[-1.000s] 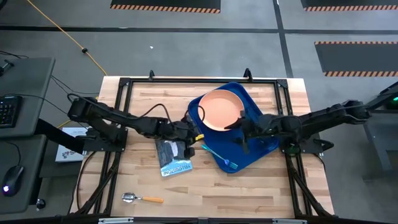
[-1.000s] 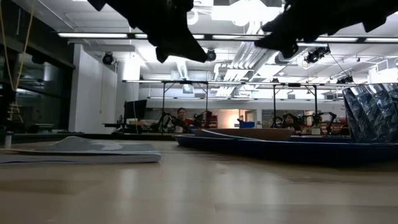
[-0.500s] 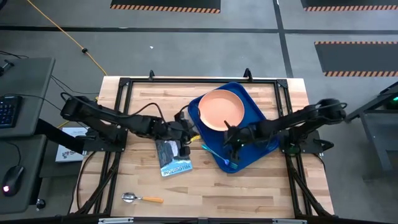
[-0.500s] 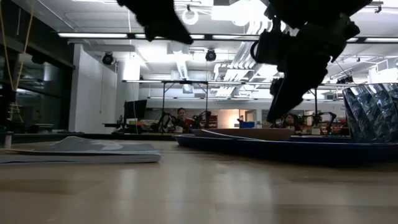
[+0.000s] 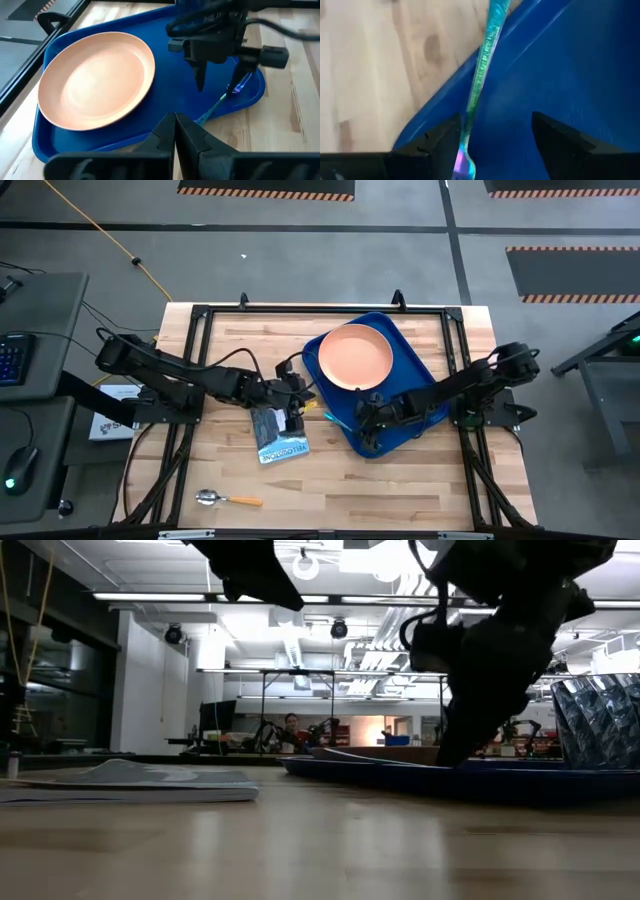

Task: Pick and place plate/cup/fork/spoon on tray
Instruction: Put the iridescent fork on the right side of the brown plate on the blue tray

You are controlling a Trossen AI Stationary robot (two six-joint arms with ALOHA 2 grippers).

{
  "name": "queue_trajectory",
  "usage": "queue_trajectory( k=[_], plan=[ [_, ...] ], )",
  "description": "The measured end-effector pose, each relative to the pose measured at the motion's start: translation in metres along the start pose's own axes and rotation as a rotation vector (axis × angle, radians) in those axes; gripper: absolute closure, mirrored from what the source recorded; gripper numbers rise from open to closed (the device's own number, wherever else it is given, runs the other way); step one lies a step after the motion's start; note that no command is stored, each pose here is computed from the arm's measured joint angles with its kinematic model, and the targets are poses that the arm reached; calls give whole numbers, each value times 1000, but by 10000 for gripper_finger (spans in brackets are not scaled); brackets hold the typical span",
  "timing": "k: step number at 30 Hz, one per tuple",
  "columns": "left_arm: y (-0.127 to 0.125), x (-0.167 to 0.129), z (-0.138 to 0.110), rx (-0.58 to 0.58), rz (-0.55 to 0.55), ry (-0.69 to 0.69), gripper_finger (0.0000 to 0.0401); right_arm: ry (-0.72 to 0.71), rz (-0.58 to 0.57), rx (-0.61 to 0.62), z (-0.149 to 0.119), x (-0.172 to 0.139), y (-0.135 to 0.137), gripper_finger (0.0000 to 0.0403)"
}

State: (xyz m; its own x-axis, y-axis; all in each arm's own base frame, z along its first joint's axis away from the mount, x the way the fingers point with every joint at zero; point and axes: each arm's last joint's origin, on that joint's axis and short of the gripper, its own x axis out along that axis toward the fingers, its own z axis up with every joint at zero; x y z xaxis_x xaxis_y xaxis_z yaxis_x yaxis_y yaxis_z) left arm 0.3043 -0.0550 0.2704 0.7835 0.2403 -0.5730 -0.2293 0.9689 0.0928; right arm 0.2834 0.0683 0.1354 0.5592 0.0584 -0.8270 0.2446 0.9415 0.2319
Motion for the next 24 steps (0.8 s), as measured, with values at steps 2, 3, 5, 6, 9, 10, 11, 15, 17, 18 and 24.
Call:
queue_trajectory(
  k=[2,3,5,6,9,10,11,15,17,18,24],
  plan=[
    [0,0,0,-7,0,-4,401,10,-5,0,-1,2,0,169],
    [0,0,0,-7,1,-4,401,3,2,0,-1,3,0,169],
    [0,0,0,-6,1,-3,401,8,0,-2,-2,3,1,169],
    [0,0,0,-3,1,-4,401,7,1,-3,-2,3,1,169],
    [0,0,0,-1,1,-2,401,1,-15,-4,-2,3,1,169],
    [0,0,0,-2,2,-1,401,-4,-25,-4,-2,3,0,169],
    [0,0,0,-3,2,-1,401,-5,-33,-5,-2,3,0,169],
    [0,0,0,-5,6,0,401,-1,-65,-7,-3,3,-2,179],
    [0,0,0,-5,7,0,401,0,-79,-8,-4,3,-2,196],
    [0,0,0,-5,7,0,401,0,-83,-8,-4,3,-3,207],
    [0,0,0,16,9,-1,401,-3,-86,-19,-4,3,-3,298]
  ],
)
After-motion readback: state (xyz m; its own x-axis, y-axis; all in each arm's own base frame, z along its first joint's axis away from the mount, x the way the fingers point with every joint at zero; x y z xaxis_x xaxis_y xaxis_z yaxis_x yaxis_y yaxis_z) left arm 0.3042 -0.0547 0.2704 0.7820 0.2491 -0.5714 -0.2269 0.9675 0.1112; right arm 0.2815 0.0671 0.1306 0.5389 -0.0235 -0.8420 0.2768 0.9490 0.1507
